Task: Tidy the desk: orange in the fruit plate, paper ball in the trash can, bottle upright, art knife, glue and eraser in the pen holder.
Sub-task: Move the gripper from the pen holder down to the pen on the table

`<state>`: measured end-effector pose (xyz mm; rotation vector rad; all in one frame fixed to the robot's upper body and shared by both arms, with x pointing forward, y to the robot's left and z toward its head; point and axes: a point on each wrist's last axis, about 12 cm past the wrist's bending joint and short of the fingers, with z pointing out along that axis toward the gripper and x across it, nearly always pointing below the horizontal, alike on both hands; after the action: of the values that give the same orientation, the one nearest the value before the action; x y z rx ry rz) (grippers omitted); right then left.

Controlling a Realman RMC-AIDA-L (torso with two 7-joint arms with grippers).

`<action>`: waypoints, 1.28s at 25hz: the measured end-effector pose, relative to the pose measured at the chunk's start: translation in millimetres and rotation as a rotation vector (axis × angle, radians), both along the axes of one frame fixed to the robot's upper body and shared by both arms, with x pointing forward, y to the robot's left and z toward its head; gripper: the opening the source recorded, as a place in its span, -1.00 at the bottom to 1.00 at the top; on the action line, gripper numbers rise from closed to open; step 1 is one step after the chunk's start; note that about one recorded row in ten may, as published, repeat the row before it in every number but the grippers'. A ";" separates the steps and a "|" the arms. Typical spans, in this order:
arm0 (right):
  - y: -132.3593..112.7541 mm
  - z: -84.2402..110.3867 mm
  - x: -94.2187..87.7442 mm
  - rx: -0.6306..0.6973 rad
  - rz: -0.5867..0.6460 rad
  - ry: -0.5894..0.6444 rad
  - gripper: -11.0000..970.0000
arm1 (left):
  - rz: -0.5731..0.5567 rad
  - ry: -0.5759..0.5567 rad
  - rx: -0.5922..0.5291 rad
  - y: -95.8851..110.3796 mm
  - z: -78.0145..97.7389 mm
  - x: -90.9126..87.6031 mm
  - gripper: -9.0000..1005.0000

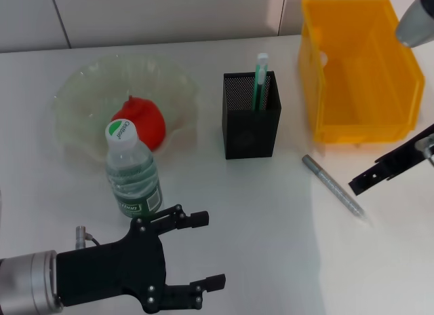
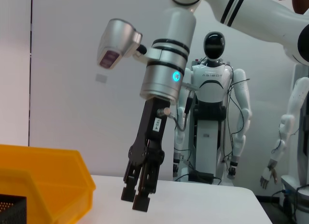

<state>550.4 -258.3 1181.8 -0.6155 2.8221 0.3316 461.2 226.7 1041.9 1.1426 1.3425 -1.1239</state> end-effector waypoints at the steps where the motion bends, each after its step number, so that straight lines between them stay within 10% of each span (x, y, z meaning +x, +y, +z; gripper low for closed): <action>1: 0.0 0.0 0.0 0.000 0.000 0.000 0.66 | 0.000 0.000 0.001 0.0 0.0 0.1 0.71; 20: 28.9 -29.1 17.8 -0.088 0.030 0.063 0.66 | 0.010 -0.009 0.006 -0.3 0.8 3.5 0.71; 32: 34.8 -42.7 17.5 -0.165 0.039 0.077 0.04 | 0.009 -0.025 0.003 0.4 -0.3 0.8 0.71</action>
<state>567.9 -223.4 1139.2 -0.7067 2.9355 0.1318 462.0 227.1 1041.6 1.1477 1.3296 -1.0983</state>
